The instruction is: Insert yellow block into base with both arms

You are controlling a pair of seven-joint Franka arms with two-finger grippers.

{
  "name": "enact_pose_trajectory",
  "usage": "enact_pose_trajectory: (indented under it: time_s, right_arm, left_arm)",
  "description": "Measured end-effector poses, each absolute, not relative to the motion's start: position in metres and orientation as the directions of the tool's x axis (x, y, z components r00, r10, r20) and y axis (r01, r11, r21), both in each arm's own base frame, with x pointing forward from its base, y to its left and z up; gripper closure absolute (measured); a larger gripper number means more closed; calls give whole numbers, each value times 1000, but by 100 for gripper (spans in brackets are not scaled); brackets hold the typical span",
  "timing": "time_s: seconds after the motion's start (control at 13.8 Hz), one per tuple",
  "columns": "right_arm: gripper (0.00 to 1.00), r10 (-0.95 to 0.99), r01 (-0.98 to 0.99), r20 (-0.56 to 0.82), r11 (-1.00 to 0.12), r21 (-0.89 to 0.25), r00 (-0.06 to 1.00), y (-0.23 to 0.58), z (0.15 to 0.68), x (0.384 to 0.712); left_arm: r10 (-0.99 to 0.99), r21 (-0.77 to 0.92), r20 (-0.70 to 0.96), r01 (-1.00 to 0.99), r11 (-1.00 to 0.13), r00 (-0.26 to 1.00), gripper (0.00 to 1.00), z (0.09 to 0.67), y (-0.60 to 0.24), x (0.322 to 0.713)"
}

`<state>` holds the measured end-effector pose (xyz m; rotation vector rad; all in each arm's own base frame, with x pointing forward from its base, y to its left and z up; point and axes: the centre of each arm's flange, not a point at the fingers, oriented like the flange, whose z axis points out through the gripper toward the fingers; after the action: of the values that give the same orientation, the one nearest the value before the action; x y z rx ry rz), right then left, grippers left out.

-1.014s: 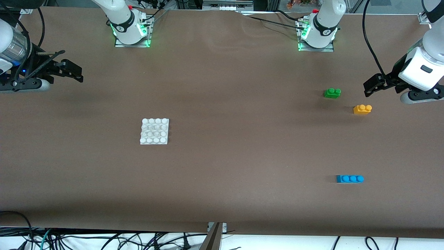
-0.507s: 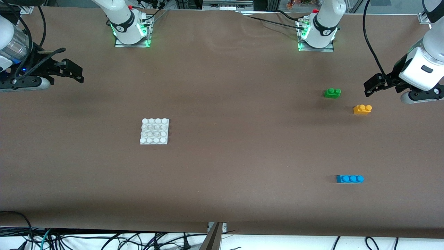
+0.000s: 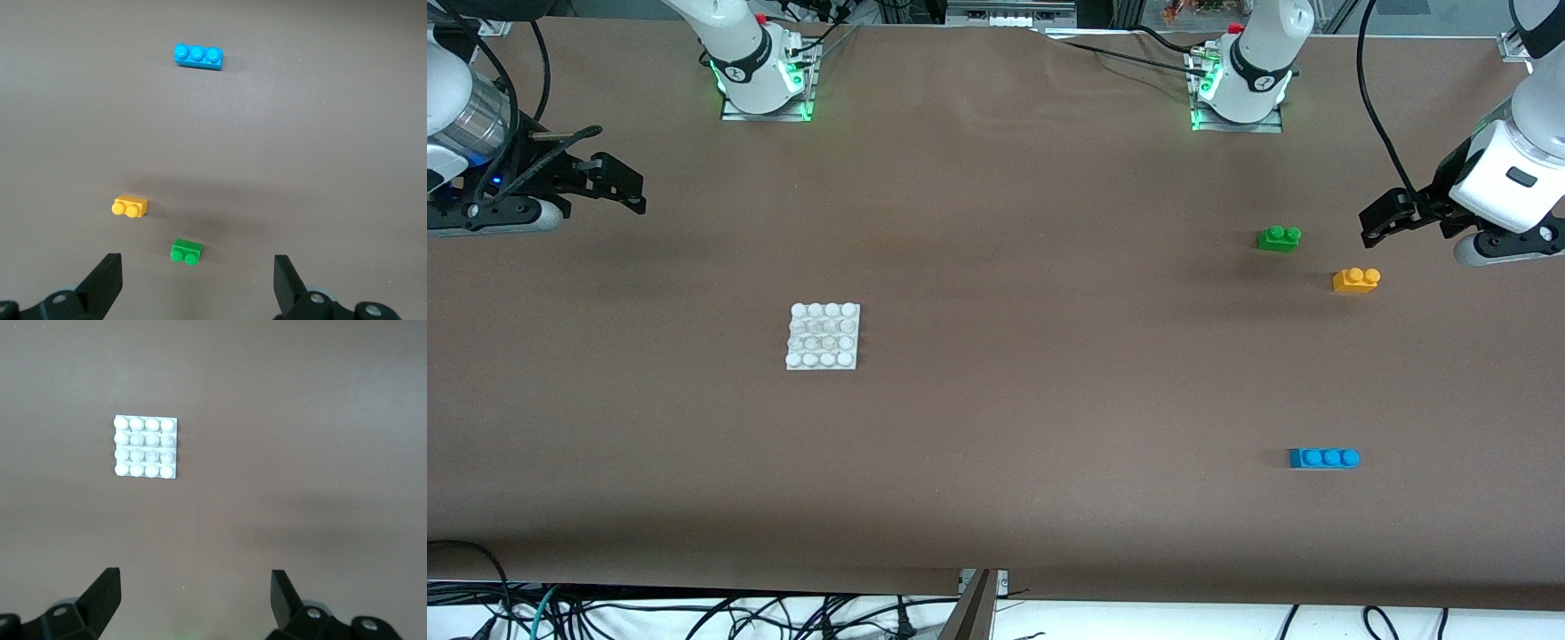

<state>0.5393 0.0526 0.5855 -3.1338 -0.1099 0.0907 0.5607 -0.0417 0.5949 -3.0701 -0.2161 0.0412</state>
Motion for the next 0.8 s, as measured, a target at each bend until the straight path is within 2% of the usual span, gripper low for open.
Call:
enact_pose_trajectory:
  time_s: [0.8]
  right_arm:
    - [0,74,74,-52,-997,-7,996,54,584,534]
  left_arm:
    - [130,-62,-23,128,-990,991,0,595,-48,560]
